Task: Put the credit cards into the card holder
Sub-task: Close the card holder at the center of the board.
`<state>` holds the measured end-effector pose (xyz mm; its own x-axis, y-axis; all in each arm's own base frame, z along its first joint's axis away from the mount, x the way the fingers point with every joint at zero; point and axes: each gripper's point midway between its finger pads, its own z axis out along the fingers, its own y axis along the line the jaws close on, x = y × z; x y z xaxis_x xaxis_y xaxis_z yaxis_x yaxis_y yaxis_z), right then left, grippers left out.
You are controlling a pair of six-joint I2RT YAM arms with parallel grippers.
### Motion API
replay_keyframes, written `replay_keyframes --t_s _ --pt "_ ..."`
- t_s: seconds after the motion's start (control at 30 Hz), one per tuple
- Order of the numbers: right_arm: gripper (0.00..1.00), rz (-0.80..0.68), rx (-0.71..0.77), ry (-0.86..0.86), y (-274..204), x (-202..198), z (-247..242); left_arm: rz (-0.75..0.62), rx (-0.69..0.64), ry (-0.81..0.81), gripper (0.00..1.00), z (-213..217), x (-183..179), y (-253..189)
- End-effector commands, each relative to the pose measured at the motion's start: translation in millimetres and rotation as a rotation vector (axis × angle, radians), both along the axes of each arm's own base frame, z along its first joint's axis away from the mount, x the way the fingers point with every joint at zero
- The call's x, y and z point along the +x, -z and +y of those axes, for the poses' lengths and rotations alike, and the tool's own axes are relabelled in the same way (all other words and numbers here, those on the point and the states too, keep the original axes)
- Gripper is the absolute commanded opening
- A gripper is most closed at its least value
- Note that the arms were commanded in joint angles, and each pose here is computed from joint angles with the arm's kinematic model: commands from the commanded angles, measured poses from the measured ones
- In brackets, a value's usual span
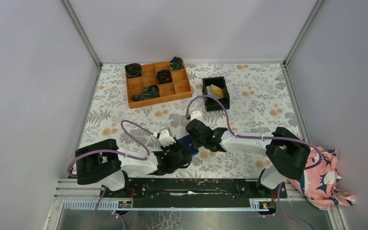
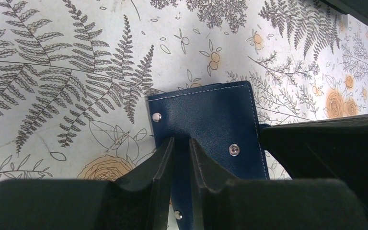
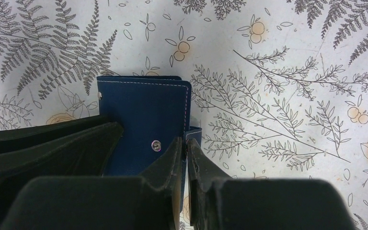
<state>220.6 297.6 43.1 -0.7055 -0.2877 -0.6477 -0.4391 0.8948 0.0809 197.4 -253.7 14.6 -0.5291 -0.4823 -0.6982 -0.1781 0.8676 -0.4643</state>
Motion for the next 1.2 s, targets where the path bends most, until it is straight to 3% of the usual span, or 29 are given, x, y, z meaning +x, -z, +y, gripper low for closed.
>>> replay_keyframes --t_s 0.0,0.67,1.17 --pt "0.11 -0.019 0.059 -0.045 -17.3 -1.6 23.1 0.105 0.048 0.082 0.25 -4.3 -18.1 25.1" --pt "0.10 -0.028 0.002 -0.043 -3.8 -3.9 21.0 0.037 -0.181 0.251 0.26 -47.8 -29.9 -7.2" --pt "0.10 -0.028 -0.028 -0.049 0.7 -10.5 20.6 0.015 -0.205 0.266 0.26 -53.3 -30.4 -10.7"
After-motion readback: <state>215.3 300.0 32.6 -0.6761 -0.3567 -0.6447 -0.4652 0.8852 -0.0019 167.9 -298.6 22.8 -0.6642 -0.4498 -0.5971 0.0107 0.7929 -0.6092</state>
